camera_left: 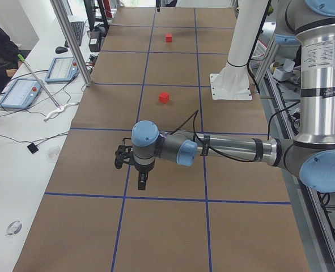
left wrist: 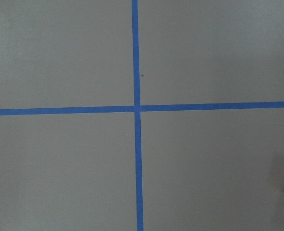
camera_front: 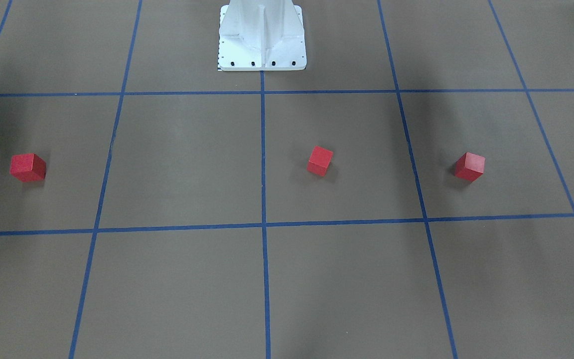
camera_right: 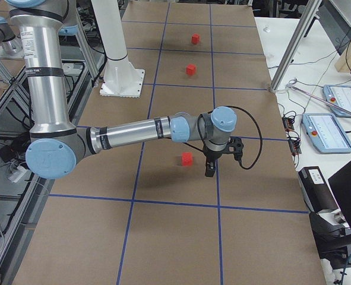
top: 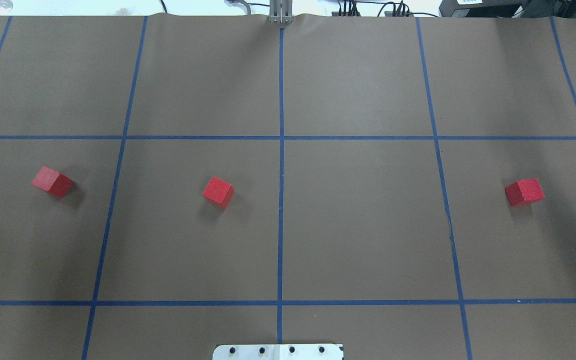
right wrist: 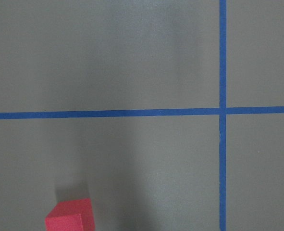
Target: Form red blocks into L shape at center
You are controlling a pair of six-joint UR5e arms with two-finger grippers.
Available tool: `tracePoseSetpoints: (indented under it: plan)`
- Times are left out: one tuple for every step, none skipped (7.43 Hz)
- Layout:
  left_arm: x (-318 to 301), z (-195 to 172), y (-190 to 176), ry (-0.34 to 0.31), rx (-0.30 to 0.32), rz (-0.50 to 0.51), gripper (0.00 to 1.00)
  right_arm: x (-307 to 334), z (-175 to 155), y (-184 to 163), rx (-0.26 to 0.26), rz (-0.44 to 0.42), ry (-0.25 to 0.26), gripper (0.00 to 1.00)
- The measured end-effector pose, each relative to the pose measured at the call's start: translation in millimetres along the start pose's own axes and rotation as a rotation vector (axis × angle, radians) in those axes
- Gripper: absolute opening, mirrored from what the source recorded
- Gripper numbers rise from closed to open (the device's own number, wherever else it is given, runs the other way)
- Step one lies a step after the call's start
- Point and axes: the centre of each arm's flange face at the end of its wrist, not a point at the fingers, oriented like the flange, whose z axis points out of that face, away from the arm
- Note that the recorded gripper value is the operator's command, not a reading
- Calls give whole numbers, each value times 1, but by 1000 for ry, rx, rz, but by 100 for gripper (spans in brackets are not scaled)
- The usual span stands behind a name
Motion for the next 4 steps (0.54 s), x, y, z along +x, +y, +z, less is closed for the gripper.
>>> tracePoseSetpoints:
  plan:
    - [1, -1, 0, 1, 2, 3, 100, 0, 0, 0, 0, 0, 0, 99]
    - [1, 0, 1, 1, 2, 7, 100, 0, 0, 0, 0, 0, 0, 99]
    - [-2, 3, 3, 0, -5, 3, 100, 0, 0, 0, 0, 0, 1, 99]
    - [-6, 7, 7, -2, -13, -5, 100, 1, 1, 1, 0, 0, 1, 99]
